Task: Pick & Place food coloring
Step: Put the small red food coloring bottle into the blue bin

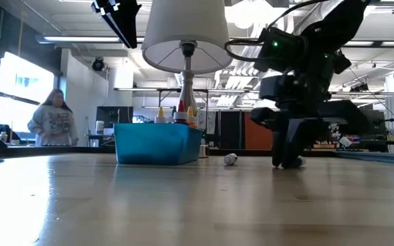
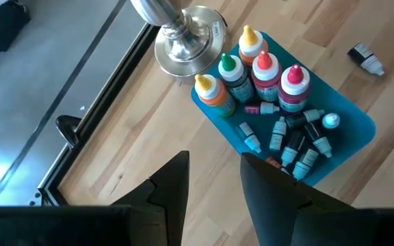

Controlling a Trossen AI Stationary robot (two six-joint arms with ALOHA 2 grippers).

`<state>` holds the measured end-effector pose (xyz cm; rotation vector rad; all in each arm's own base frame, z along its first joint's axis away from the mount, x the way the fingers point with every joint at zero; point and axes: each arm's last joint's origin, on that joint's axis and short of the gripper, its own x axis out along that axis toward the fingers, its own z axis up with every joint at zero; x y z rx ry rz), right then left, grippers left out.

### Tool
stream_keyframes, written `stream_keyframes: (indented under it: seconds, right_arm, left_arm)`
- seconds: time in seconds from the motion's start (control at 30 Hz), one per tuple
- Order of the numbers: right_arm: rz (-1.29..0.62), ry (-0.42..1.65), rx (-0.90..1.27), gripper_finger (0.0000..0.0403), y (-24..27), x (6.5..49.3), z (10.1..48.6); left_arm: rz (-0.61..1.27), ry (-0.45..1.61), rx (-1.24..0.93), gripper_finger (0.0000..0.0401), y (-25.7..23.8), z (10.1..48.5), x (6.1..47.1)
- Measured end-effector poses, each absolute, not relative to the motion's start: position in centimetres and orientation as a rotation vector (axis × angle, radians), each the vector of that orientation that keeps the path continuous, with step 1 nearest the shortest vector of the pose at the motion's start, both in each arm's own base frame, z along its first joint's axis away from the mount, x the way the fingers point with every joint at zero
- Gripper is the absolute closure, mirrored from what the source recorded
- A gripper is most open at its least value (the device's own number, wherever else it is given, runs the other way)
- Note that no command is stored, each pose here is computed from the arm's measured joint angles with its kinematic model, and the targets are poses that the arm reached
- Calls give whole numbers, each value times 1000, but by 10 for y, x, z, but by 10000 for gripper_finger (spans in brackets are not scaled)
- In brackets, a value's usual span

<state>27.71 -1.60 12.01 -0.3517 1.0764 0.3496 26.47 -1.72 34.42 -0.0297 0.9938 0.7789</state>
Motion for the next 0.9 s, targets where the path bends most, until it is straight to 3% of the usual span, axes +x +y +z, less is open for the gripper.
stream_keyframes:
  seconds: [0.2, 0.47, 0.9]
  right_arm:
    - [213, 980, -268, 342, -14, 286, 156]
    - [175, 943, -340, 320, -6, 265, 204]
    - [214, 1038, -314, 256, -4, 248, 165]
  left_arm:
    - [778, 988, -34, 273, -17, 344, 265]
    - [756, 1003, -53, 273, -18, 344, 265]
    - [746, 987, -68, 273, -18, 344, 268]
